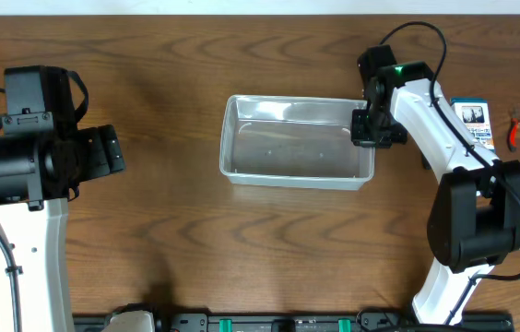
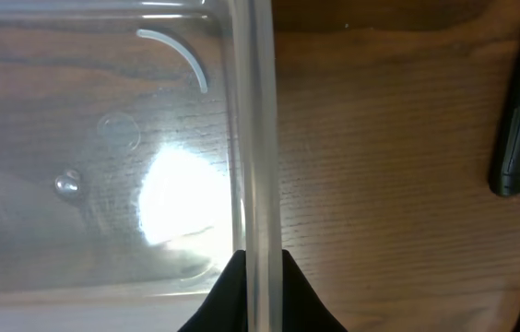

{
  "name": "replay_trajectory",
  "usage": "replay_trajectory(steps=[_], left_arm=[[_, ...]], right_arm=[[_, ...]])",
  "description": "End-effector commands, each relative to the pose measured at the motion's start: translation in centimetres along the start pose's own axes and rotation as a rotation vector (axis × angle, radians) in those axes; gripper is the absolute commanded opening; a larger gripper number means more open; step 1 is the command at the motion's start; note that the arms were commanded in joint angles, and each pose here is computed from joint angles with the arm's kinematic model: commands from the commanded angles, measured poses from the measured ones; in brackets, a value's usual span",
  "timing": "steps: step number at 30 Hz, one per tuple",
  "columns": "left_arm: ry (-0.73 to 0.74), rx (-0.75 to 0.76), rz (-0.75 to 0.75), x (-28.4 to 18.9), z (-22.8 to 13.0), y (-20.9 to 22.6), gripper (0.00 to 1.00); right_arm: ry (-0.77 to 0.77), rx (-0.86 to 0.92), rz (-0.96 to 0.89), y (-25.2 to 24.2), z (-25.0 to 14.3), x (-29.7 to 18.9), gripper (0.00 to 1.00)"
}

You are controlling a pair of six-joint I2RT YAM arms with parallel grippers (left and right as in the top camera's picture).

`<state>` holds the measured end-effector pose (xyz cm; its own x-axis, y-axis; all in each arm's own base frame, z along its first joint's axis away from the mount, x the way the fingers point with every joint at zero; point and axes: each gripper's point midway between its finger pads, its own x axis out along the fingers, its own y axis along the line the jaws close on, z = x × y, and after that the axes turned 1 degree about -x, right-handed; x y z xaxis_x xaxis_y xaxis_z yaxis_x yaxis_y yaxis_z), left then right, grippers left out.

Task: Pack container

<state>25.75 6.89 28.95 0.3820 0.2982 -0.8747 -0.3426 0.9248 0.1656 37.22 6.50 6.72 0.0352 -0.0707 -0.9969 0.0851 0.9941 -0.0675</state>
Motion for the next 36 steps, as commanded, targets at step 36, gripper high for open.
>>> replay_trajectory(steps=[36], left_arm=[[0.002,-0.014,0.010,-0.1,0.0,0.3,0.98]], right_arm=[[-0.009,-0.032,-0.046,-1.4,0.7,1.5,0.06]])
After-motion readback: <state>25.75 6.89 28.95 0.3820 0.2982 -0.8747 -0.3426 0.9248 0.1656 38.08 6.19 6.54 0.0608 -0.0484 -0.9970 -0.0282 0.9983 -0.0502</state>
